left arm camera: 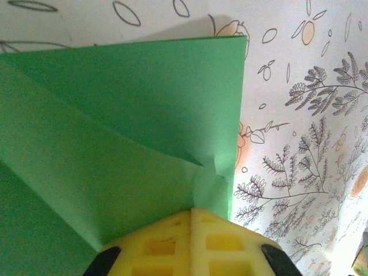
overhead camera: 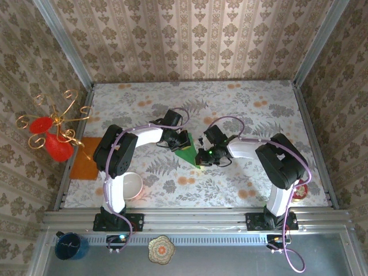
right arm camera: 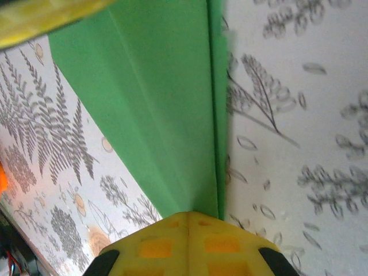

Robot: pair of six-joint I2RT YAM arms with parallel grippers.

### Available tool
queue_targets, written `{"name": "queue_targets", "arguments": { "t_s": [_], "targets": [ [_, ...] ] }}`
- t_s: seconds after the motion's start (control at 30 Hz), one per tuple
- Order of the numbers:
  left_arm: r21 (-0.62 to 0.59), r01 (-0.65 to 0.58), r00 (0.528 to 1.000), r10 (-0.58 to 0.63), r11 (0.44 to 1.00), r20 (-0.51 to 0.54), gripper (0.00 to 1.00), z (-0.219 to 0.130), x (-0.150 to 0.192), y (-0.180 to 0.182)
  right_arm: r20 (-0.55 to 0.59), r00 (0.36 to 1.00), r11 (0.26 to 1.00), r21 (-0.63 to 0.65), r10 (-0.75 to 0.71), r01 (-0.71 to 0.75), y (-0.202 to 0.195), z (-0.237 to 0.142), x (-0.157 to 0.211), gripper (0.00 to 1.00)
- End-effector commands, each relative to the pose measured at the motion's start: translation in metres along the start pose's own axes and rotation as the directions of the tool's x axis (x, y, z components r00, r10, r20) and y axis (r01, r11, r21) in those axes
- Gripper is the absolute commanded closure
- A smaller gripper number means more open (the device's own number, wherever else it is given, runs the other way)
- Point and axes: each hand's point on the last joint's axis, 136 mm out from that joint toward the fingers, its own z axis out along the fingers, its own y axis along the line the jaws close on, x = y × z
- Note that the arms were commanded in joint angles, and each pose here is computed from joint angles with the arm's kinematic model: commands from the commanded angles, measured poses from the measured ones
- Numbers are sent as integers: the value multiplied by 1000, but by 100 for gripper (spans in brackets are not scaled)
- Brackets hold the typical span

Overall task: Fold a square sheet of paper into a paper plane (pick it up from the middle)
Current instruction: Fourth fold the wing at the center of the table.

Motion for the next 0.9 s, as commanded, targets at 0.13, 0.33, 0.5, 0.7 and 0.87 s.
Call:
{"name": "queue_targets", "arguments": {
  "t_s": [0.13,0.33,0.5,0.7,0.87],
  "targets": [
    [-289,110,989,-134,951,-64,94,21,31,85,-128,989,996,59,71,-64,-24,-7,50,96],
    [-278,102,990,-126,955,-69,94,21,31,81,-148,984,990,117,96,-79,-47,-9,73,96],
    [-235,92,991,-111,968,-73,94,20,30,68,-42,999,999,0,35,-35,-18,-27,51,94],
    [-160,102,992,-113,982,-60,94,19,30,44,154,987,997,-75,35,-24,18,-45,-6,93],
    [-162,106,992,-115,981,-46,94,18,30,40,146,985,994,-72,97,-87,15,-20,-27,98]
  ]
}}
